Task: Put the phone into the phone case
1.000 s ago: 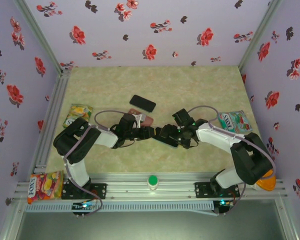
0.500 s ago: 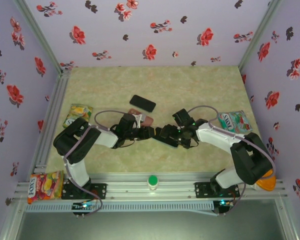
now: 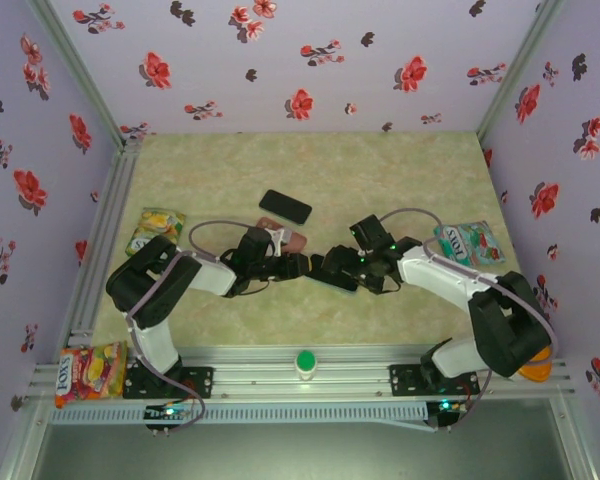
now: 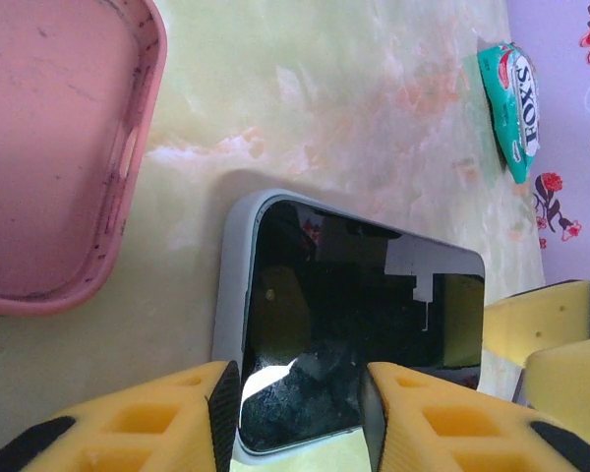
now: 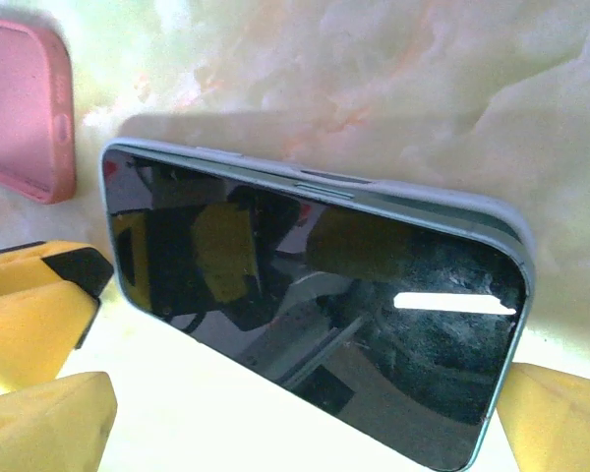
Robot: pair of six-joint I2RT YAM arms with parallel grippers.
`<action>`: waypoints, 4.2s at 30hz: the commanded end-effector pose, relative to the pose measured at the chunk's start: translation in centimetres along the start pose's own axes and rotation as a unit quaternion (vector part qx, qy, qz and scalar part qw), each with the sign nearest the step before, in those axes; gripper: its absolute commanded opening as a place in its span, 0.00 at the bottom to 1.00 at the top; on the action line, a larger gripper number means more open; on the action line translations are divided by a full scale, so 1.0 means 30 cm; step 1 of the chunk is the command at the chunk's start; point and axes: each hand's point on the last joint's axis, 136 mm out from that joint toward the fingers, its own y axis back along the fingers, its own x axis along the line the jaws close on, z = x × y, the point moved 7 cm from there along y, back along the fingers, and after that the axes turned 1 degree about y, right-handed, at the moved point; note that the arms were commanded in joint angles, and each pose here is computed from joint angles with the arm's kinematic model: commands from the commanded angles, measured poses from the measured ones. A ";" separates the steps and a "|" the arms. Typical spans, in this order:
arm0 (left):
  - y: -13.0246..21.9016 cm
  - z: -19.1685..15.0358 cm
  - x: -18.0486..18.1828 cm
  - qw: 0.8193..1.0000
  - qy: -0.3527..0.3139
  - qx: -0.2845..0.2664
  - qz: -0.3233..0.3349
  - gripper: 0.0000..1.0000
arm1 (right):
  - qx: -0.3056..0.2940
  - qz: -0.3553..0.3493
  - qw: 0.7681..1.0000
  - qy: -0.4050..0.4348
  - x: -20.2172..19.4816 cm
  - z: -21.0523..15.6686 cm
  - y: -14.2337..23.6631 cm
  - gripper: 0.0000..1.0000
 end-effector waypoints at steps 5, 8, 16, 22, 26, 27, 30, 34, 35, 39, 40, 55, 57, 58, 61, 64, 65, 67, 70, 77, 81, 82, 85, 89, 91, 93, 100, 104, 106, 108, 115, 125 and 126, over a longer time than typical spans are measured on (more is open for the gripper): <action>0.010 -0.032 -0.011 0.999 -0.017 0.029 0.025 0.41 | -0.019 0.019 1.000 0.012 -0.009 0.000 0.043 0.99; 0.012 -0.030 -0.013 0.999 -0.019 0.029 0.027 0.41 | -0.021 0.024 0.999 0.011 -0.019 -0.003 0.047 0.99; 0.040 -0.024 -0.017 0.999 -0.023 0.023 0.043 0.41 | -0.046 0.047 0.997 0.042 -0.028 -0.015 0.084 0.97; 0.062 -0.002 -0.010 0.998 -0.020 0.021 0.054 0.41 | -0.067 0.070 0.994 0.046 -0.063 -0.035 0.107 0.79; 0.060 0.017 -0.009 0.998 -0.020 0.016 0.053 0.42 | -0.072 0.080 0.993 0.044 -0.082 -0.044 0.110 0.63; 0.058 0.024 -0.009 0.998 -0.020 0.015 0.053 0.41 | -0.073 0.080 0.993 0.043 -0.087 -0.044 0.109 0.58; 0.052 0.038 -0.005 0.998 -0.018 0.011 0.052 0.42 | -0.074 0.073 0.994 0.034 -0.112 -0.042 0.100 0.40; 0.046 0.062 -0.005 0.999 -0.017 0.005 0.049 0.42 | -0.074 0.074 0.994 0.022 -0.137 -0.038 0.084 0.35; 0.044 0.066 -0.004 0.999 -0.016 0.005 0.049 0.42 | -0.074 0.074 0.994 0.020 -0.140 -0.035 0.082 0.35; 0.031 0.092 -0.015 0.999 -0.023 0.006 0.042 0.42 | -0.073 0.076 0.994 0.017 -0.144 -0.025 0.069 0.36; 0.026 0.096 -0.017 0.999 -0.024 0.008 0.043 0.42 | -0.072 0.076 0.994 0.016 -0.145 -0.023 0.065 0.36; -0.015 0.118 0.000 0.999 -0.021 0.015 0.040 0.43 | -0.057 0.068 0.996 0.010 -0.148 0.006 0.022 0.37; -0.019 0.116 0.003 0.999 -0.019 0.017 0.039 0.43 | -0.056 0.068 0.996 0.010 -0.147 0.009 0.020 0.37; -0.021 0.117 0.004 0.999 -0.019 0.017 0.039 0.43 | -0.055 0.067 0.996 0.010 -0.147 0.009 0.018 0.38; -0.025 0.118 0.005 0.999 -0.018 0.018 0.038 0.43 | -0.053 0.068 0.996 0.008 -0.144 0.014 0.011 0.38; -0.028 0.118 0.005 0.999 -0.018 0.019 0.037 0.43 | -0.051 0.070 0.996 0.008 -0.140 0.018 0.004 0.38; -0.028 0.118 0.005 0.999 -0.017 0.019 0.037 0.43 | -0.050 0.072 0.996 0.009 -0.138 0.019 0.003 0.38; -0.030 0.116 0.006 0.999 -0.017 0.021 0.036 0.43 | -0.051 0.076 0.996 0.008 -0.132 0.023 0.003 0.38; -0.030 0.114 0.008 0.999 -0.016 0.022 0.036 0.43 | -0.051 0.078 0.996 0.009 -0.126 0.027 0.004 0.38; -0.036 0.113 0.011 0.999 -0.013 0.023 0.033 0.44 | -0.049 0.081 0.995 0.010 -0.118 0.032 0.002 0.38; -0.040 0.113 0.012 0.999 -0.009 0.023 0.029 0.44 | -0.046 0.082 0.996 0.008 -0.117 0.033 -0.004 0.38; -0.041 0.113 0.011 0.999 -0.009 0.023 0.028 0.44 | -0.046 0.084 0.995 0.007 -0.115 0.034 -0.004 0.37; -0.043 0.112 0.013 0.999 -0.009 0.024 0.028 0.44 | -0.045 0.086 0.995 0.007 -0.112 0.036 -0.007 0.37; -0.044 0.107 0.017 0.999 -0.007 0.027 0.028 0.44 | -0.045 0.087 0.995 0.007 -0.109 0.040 -0.011 0.37; -0.043 0.102 0.021 0.999 -0.005 0.029 0.030 0.44 | -0.043 0.089 0.995 0.007 -0.105 0.042 -0.014 0.37; -0.042 0.096 0.027 0.999 -0.003 0.031 0.031 0.44 | -0.043 0.091 0.995 0.006 -0.104 0.043 -0.016 0.37; -0.035 0.073 0.042 0.999 0.004 0.036 0.035 0.44 | -0.043 0.095 0.995 0.002 -0.100 0.047 -0.021 0.37; -0.031 0.066 0.045 0.999 0.007 0.035 0.035 0.44 | -0.043 0.101 0.994 -0.001 -0.094 0.049 -0.027 0.37; -0.030 0.062 0.047 0.999 0.008 0.035 0.034 0.44 | -0.043 0.106 0.993 -0.003 -0.088 0.051 -0.030 0.36; -0.029 0.058 0.048 0.999 0.009 0.035 0.035 0.44 | -0.042 0.111 0.993 -0.004 -0.081 0.053 -0.033 0.36; -0.025 0.047 0.047 0.999 0.008 0.034 0.036 0.44 | -0.041 0.118 0.992 0.001 -0.055 0.055 -0.038 0.36; -0.013 0.043 0.049 0.999 0.007 0.029 0.042 0.44 | -0.035 0.119 0.992 0.006 -0.032 0.043 -0.063 0.36; -0.012 0.043 0.049 0.999 0.007 0.029 0.043 0.44 | -0.034 0.118 0.992 0.006 -0.031 0.042 -0.066 0.36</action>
